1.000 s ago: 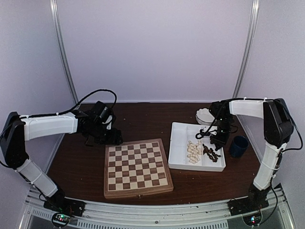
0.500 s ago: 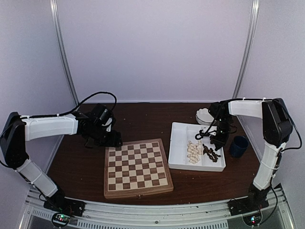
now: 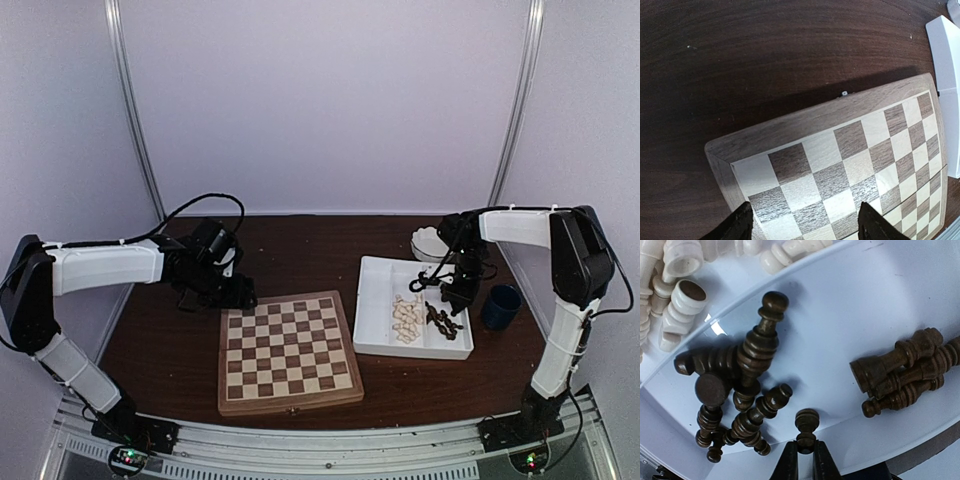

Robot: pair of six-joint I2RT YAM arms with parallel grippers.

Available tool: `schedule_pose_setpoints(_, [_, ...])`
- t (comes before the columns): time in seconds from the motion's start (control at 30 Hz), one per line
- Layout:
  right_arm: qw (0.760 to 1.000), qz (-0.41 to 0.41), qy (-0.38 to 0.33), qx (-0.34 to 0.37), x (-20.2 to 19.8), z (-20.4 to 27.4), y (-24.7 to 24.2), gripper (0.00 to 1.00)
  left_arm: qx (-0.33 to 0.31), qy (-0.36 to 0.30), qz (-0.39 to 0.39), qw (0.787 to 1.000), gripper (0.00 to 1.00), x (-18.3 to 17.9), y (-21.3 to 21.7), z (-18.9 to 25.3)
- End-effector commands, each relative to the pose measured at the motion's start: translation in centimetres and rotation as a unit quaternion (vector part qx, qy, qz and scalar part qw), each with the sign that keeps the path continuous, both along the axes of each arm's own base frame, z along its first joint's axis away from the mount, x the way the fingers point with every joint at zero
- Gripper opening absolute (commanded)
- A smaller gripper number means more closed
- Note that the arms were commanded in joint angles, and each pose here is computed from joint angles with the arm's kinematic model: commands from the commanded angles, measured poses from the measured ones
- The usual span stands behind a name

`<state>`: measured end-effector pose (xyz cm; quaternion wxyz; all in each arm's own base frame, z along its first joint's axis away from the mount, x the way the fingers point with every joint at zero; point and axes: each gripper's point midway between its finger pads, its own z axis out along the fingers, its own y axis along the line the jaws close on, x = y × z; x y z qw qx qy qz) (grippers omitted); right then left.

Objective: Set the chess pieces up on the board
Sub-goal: Pick up the pawn from the center of the board, then place the pawn at a7.

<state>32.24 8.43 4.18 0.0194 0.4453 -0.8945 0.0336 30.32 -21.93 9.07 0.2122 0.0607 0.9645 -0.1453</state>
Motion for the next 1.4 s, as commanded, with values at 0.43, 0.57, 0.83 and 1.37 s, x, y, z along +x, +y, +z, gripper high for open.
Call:
schedule_pose_setpoints(0.43, [0.986, 0.137, -0.085, 0.049, -3.4, 9.3, 9.3, 0.03, -0.015, -0.023, 0.000, 1.000, 0.72, 0.8, -0.4, 1.3])
schedule_pose_setpoints(0.57, [0.975, 0.200, -0.057, 0.075, -5.4, 9.9, 14.1, 0.03, -0.014, -0.026, -0.002, 1.000, 0.72, 0.7, -0.3, 1.7])
schedule_pose_setpoints(0.83, [0.945, 0.316, -0.013, 0.085, -9.9, 8.7, 22.3, 0.04, 0.000, -0.044, 0.007, 0.999, 0.72, 0.6, 0.8, 2.6])
schedule_pose_setpoints(1.37, [0.922, 0.383, 0.011, 0.057, -13.7, 3.9, 28.6, 0.03, 0.019, -0.044, 0.004, 0.999, 0.72, 0.0, 1.6, 1.7])
